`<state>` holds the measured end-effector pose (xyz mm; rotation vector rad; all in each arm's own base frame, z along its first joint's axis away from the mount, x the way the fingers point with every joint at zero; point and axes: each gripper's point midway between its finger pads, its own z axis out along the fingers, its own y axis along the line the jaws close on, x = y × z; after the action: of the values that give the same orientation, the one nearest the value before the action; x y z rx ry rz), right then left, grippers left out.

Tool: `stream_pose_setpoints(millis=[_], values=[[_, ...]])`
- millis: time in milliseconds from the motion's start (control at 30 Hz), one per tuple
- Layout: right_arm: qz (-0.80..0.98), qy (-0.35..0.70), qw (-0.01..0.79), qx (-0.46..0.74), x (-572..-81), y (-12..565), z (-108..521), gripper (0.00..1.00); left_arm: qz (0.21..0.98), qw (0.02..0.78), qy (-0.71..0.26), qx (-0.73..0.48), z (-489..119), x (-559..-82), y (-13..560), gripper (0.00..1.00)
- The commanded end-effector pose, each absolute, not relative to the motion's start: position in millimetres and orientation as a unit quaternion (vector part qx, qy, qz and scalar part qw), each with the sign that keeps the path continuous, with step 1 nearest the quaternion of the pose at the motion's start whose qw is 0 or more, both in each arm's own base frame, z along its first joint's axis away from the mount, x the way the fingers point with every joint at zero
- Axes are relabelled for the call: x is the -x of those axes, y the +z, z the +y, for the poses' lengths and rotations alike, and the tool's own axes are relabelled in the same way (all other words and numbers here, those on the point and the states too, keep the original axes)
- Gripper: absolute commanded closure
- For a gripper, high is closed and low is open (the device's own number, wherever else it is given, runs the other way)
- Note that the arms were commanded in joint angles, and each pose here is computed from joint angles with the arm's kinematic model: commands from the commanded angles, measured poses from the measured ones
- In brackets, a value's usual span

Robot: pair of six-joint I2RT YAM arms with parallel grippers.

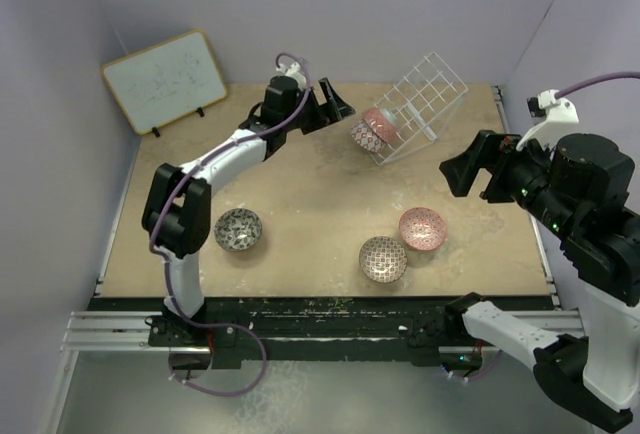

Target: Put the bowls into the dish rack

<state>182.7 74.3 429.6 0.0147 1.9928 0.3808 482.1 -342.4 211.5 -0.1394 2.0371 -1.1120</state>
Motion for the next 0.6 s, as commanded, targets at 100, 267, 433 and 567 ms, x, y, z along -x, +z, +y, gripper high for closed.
stream_pose_setpoints(millis=[100,267,433,567], values=[[0.819,0.182,0.545,0.003,-187,436,83,0.05,0.792,0.471,-0.389,-0.018,-294,-442,270,0.01],[0.818,0.189,0.544,0.007,-185,434,85,0.05,0.814,0.459,-0.354,-0.035,-270,-404,260,0.01],[0.816,0.199,0.543,0.013,-185,433,90,0.05,0.849,0.453,-0.273,-0.015,-228,-365,232,0.05],[0.816,0.207,0.539,0.02,-186,430,94,0.05,0.872,0.442,-0.211,-0.006,-208,-332,214,0.1]])
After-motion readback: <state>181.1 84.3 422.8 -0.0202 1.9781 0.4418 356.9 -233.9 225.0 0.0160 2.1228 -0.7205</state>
